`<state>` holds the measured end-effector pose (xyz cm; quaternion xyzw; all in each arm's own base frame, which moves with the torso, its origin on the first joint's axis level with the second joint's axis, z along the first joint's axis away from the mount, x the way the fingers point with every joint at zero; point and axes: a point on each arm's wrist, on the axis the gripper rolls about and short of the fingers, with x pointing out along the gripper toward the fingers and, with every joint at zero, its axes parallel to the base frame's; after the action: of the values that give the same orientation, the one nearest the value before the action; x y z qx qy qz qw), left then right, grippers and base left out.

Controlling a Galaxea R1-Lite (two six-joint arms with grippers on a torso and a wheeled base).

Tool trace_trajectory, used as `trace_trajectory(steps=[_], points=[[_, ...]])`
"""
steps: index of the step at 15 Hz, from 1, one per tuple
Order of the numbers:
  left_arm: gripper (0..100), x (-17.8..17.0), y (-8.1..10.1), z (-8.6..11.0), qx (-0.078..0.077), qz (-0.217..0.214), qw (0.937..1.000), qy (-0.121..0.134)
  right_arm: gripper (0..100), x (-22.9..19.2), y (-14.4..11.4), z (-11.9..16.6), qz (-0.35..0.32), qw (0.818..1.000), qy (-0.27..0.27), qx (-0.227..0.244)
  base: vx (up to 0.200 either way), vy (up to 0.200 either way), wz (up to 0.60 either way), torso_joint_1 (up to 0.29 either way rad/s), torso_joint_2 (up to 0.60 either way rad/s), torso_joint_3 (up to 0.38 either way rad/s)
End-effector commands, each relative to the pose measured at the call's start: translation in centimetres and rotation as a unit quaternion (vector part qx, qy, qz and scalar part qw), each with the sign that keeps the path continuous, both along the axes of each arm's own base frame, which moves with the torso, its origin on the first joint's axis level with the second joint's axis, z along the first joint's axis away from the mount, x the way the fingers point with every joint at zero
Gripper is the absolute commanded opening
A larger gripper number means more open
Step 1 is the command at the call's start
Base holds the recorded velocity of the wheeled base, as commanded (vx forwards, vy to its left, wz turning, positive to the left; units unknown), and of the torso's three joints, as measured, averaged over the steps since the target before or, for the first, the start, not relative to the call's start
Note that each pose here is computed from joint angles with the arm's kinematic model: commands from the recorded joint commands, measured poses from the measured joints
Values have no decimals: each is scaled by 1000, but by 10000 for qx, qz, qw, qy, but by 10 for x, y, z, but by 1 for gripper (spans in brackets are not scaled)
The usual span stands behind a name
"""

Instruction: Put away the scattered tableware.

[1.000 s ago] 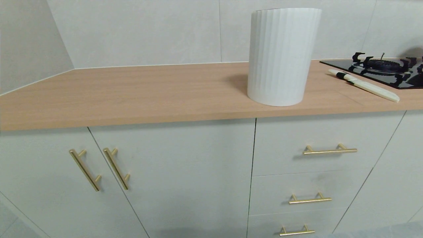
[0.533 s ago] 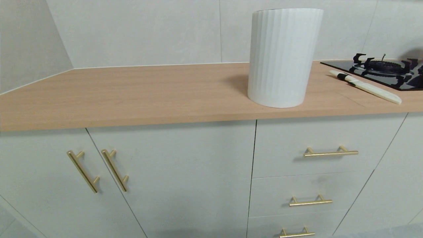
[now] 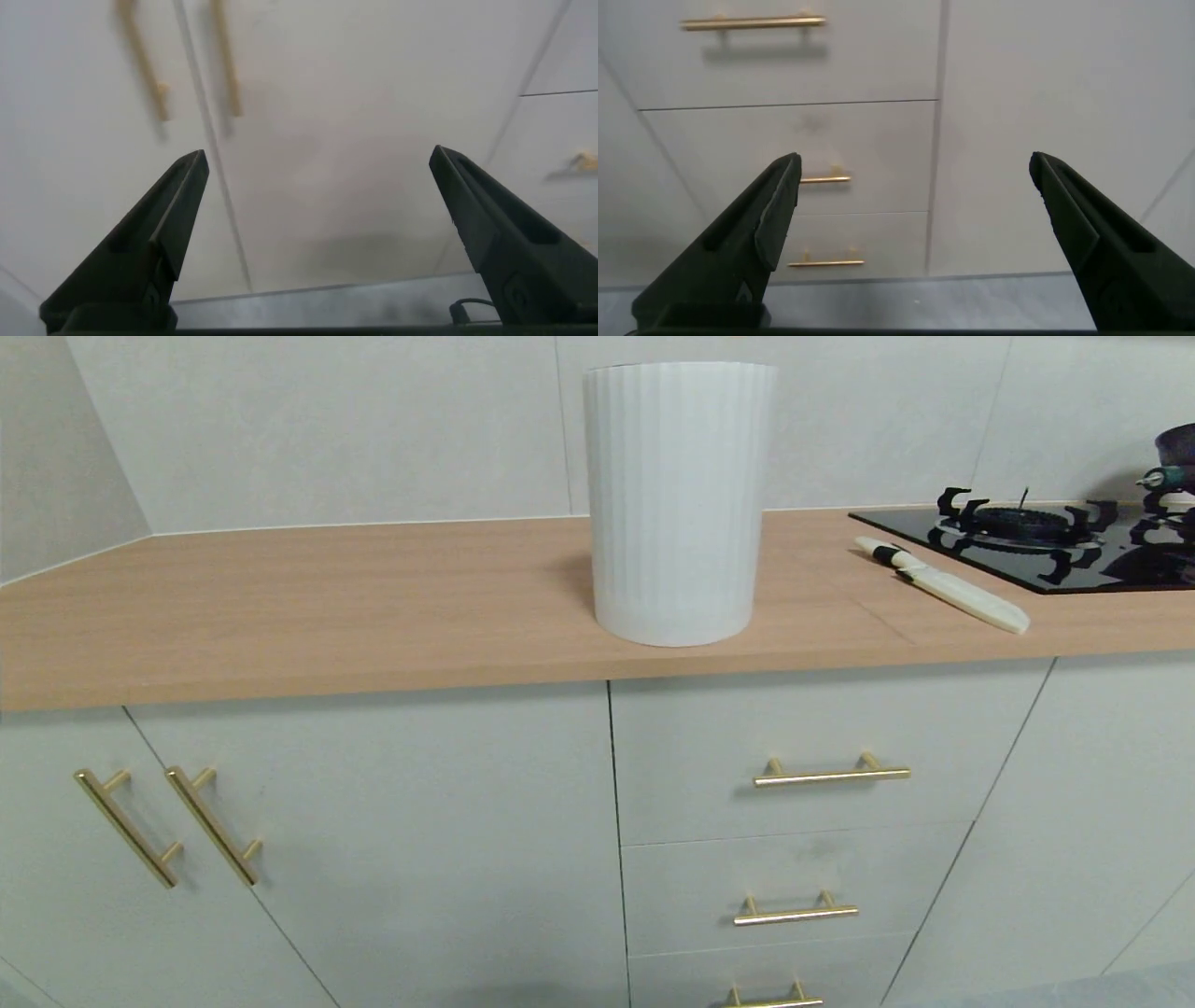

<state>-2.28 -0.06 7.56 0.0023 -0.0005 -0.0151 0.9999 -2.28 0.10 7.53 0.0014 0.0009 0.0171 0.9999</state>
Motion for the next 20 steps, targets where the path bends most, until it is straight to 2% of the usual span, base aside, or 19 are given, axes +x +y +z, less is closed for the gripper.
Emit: trace_trajectory(steps=[1,3,9,12,20], points=[[100,0,0,0,0,-2,10000,4,100,0,0,0,-3,10000,7,2,0,-200,0,-2,2,-7],[100,0,0,0,0,-2,10000,4,100,0,0,0,5,10000,7,2,0,-200,0,0,0,5],[100,0,0,0,-8,5,10000,4,100,0,0,0,5,10000,7,2,0,0,0,0,0,0],[100,0,0,0,-31,36,10000,5,100,0,0,0,-3,10000,7,2,200,0,0,-2,2,5],[100,0,0,1,-31,36,10000,-3,100,0,0,0,-3,10000,7,-6,0,0,0,0,0,0]])
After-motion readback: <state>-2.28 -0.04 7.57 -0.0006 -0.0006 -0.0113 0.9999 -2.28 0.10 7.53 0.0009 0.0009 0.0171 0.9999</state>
